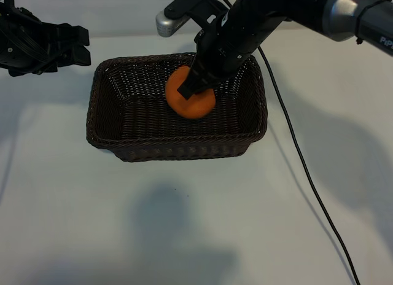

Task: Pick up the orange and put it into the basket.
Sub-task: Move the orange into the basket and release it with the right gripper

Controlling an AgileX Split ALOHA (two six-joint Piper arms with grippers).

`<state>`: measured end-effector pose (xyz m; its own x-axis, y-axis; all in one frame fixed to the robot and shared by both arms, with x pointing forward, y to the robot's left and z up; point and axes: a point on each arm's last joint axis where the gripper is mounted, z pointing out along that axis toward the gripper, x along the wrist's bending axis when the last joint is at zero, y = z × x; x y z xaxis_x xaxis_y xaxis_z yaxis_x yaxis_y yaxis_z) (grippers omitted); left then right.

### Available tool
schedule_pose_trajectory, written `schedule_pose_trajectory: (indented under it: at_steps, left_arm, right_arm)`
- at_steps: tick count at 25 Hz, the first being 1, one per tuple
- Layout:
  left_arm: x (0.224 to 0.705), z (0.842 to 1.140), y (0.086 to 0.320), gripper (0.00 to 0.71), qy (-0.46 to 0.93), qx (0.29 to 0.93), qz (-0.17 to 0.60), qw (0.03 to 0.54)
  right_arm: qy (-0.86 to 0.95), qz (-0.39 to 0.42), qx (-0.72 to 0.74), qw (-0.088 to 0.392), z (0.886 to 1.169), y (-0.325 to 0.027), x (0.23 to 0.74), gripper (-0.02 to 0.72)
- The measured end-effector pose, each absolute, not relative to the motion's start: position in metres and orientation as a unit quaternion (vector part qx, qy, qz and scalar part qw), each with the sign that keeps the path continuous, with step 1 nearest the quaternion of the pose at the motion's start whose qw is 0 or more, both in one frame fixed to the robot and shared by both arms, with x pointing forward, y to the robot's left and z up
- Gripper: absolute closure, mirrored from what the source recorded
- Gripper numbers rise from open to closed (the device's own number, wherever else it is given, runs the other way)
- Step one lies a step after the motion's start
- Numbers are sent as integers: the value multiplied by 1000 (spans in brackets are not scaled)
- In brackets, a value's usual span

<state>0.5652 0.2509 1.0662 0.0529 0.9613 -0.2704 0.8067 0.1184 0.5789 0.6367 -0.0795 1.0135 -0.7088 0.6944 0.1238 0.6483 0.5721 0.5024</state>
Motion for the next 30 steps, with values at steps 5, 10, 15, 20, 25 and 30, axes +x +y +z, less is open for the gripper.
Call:
schedule_pose_trajectory:
  at_steps: [5,10,15,20,25,30]
  left_arm:
    - [565,1066,251,118,678,653,121,316]
    - [565,1066,251,118,679,652,120,316]
    - [565,1066,251,118,678,653,119,315]
    - [565,1066,251,118,678,653,119,315]
    - [565,1066,251,118,678,653,119,315]
    - [565,1066,251,118,678,653,119,315]
  right_arm:
    - [891,253,376,32,995,-77,641,616]
    - [893,244,378,22,982,-76,643,615]
    - [895,230,382,8,963,-74,646,615]
    - [895,227,383,5,956,-73,647,615]
    - [895,227,383,4,956,-73,647,607]
    - [894,226,387,2,956,-73,647,409]
